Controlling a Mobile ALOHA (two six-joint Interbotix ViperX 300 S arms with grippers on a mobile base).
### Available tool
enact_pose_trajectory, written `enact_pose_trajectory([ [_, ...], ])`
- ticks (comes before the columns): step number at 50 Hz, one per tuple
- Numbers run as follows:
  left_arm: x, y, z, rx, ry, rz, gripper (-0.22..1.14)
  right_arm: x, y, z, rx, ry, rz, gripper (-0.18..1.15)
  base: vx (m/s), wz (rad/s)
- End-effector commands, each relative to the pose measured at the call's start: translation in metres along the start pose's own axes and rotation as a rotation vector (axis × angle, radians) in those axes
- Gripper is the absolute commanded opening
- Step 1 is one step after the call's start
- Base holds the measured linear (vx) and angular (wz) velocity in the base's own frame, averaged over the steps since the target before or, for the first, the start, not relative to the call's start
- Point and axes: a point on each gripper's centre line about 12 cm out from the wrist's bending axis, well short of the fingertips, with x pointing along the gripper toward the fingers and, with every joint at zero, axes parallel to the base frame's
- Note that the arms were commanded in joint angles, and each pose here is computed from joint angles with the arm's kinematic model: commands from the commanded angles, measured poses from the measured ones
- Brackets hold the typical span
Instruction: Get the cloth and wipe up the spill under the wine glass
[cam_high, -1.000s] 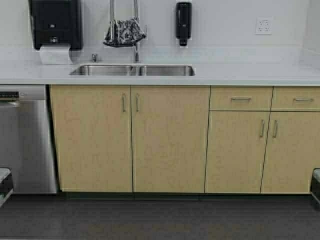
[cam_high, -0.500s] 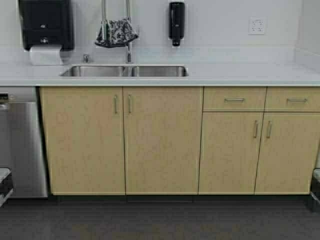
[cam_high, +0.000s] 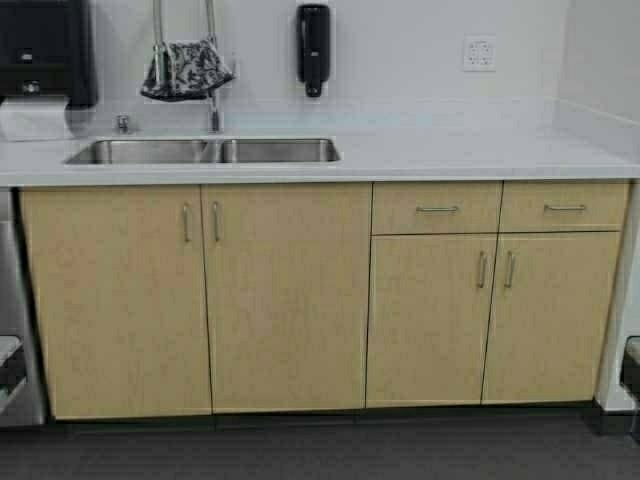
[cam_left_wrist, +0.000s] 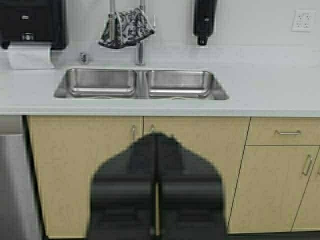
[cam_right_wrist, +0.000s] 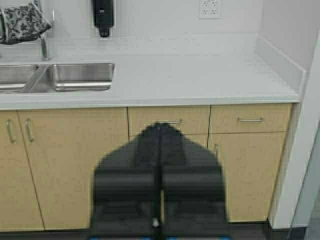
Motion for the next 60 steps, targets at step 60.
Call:
enact_pose_trajectory([
  [60, -0.017, 0.001, -0.011, -0.02, -0.031, 0.001, 0.03, -0.006, 0.0, 0.018, 0.046, -0.077, 0.0, 0.05, 0.4, 0.09],
])
